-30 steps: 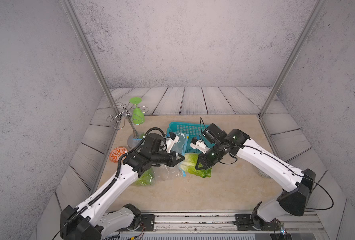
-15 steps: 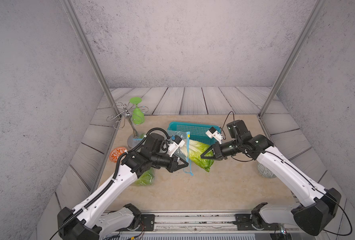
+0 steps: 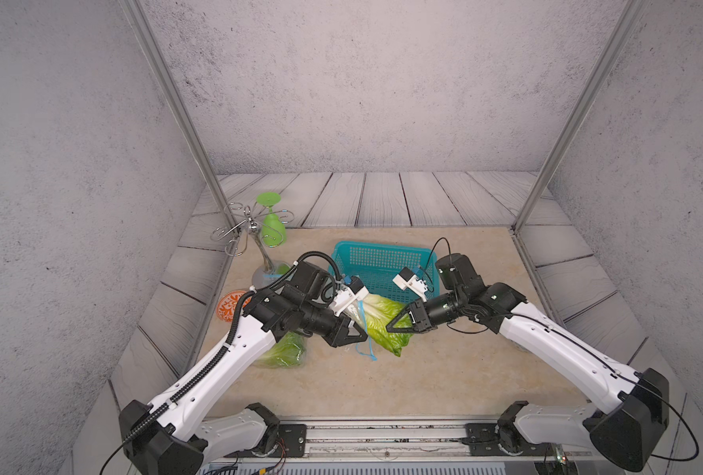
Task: Put the chinese cabbages into a zipper bag and zip it
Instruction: Place the Chinese cabbage in the zipper food storage bag.
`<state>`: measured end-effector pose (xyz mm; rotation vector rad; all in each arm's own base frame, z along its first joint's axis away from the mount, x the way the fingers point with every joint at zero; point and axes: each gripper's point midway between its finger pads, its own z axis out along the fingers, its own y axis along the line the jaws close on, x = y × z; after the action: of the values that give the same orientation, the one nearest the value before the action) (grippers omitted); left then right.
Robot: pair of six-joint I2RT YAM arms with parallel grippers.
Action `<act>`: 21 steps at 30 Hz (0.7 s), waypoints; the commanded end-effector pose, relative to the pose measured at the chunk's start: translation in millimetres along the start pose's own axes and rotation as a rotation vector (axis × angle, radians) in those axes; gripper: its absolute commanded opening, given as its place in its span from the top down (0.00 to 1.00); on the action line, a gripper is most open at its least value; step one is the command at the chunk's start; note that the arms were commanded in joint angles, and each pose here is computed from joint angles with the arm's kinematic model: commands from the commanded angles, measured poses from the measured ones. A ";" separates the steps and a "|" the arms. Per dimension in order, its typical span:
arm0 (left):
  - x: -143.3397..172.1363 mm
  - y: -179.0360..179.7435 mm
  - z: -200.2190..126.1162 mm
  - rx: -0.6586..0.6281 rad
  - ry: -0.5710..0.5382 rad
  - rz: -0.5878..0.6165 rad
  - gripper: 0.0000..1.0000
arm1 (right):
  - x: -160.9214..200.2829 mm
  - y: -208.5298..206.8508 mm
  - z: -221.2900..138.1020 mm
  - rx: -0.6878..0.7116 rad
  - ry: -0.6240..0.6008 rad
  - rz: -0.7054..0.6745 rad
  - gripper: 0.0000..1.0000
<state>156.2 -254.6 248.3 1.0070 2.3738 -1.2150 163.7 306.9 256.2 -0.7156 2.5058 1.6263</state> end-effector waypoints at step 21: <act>-10.6 -14.2 8.1 0.076 -0.075 0.080 1.00 | -57.3 43.4 6.9 -0.331 -0.122 0.094 1.00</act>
<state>165.0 -270.9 258.7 1.0209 2.2433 -1.2556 191.1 338.0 254.7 -0.4376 2.4507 1.9128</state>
